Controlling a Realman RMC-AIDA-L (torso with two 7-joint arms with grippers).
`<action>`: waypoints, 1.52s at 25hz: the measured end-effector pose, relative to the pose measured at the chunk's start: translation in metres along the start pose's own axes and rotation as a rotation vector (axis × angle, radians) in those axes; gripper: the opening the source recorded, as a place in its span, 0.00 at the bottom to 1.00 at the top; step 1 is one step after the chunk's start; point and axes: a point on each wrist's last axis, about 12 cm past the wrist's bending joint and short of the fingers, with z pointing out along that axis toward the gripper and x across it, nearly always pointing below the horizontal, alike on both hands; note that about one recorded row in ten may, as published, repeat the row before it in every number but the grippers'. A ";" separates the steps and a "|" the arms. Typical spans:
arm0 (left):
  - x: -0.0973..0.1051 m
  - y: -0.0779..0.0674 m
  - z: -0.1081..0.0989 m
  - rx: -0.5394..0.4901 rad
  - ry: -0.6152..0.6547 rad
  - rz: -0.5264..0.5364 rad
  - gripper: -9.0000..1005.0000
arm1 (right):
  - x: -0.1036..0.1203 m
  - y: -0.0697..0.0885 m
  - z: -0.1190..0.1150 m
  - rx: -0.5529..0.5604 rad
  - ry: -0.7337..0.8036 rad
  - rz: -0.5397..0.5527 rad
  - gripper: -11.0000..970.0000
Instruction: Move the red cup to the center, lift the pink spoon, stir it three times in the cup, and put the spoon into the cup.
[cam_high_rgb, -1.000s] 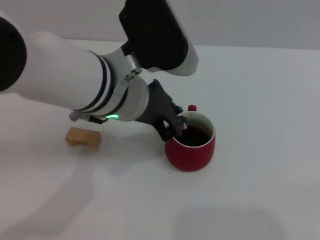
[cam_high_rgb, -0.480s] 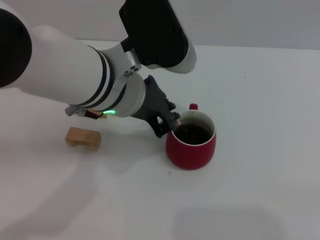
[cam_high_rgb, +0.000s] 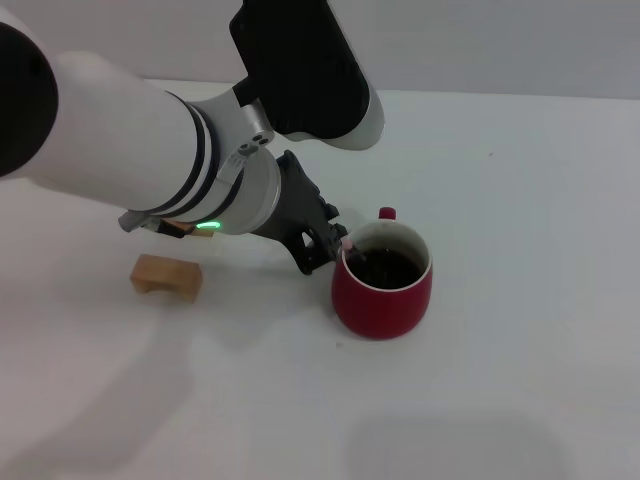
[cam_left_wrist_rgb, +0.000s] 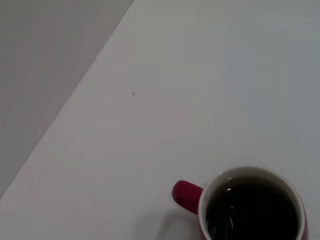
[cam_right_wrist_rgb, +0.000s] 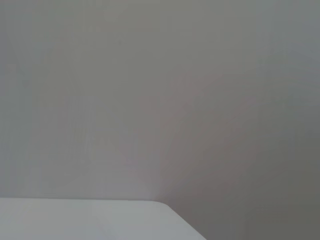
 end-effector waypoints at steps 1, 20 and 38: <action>0.000 0.000 0.000 -0.002 0.000 0.000 0.14 | 0.000 0.000 0.000 0.000 0.000 0.000 0.01; -0.022 -0.009 -0.002 -0.005 -0.066 0.061 0.14 | -0.001 0.003 0.003 -0.006 -0.001 0.004 0.01; -0.029 -0.025 -0.011 0.046 -0.091 0.100 0.14 | -0.002 0.005 0.007 -0.013 -0.005 0.008 0.01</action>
